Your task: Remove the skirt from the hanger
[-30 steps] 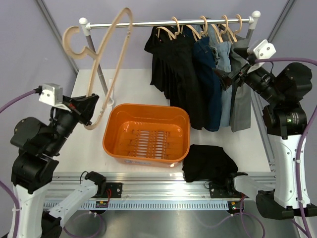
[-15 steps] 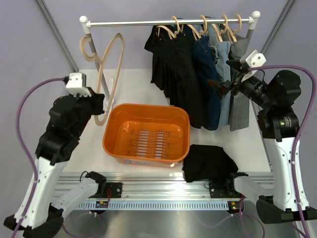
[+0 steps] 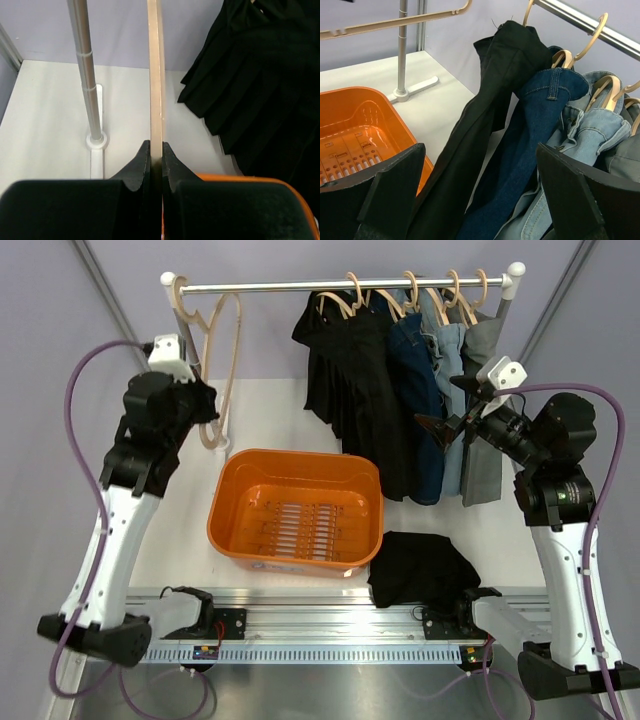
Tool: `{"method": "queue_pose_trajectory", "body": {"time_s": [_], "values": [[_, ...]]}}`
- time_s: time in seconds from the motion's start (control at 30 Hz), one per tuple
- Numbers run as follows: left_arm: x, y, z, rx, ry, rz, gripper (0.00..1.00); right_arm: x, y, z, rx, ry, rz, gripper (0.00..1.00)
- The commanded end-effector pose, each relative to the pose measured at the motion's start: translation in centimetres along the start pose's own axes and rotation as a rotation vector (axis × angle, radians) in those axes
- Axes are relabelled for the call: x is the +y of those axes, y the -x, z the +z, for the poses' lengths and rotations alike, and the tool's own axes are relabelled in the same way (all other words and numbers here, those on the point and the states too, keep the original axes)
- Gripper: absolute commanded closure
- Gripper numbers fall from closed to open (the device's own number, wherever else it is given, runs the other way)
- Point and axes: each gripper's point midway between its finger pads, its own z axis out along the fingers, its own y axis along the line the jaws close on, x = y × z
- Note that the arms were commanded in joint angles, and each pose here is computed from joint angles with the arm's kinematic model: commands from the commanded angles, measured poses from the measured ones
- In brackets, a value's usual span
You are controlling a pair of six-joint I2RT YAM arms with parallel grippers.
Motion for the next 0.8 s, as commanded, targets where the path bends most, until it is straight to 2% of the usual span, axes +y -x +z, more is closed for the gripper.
{"method": "queue_pose_trajectory", "body": {"time_s": [0.0, 0.17, 0.47, 0.57, 0.63, 0.77], "values": [[-0.6, 5.0, 2.6, -0.116, -0.062, -0.03, 1.0, 0.5, 0.7, -0.4, -0.035, 0.017, -0.03, 0.0], [-0.6, 5.5, 6.8, -0.078, -0.121, -0.062, 1.0, 2.5, -0.5, -1.0, -0.02, 0.094, -0.03, 0.01], [-1.0, 2.9, 7.3, -0.023, -0.167, -0.076, 1.0, 5.2, -2.9, -1.9, 0.037, 0.225, -0.051, 0.01], [-1.0, 2.5, 7.0, -0.013, -0.173, -0.078, 0.94, 7.1, -4.2, -2.4, 0.061, 0.331, -0.055, 0.0], [-1.0, 2.7, 6.6, -0.023, -0.171, -0.081, 0.85, 8.1, -5.6, -2.9, 0.098, 0.387, -0.072, 0.01], [-0.9, 3.3, 5.7, -0.041, -0.166, -0.086, 0.74, 9.4, -8.7, -3.8, 0.195, 0.476, -0.077, 0.01]]}}
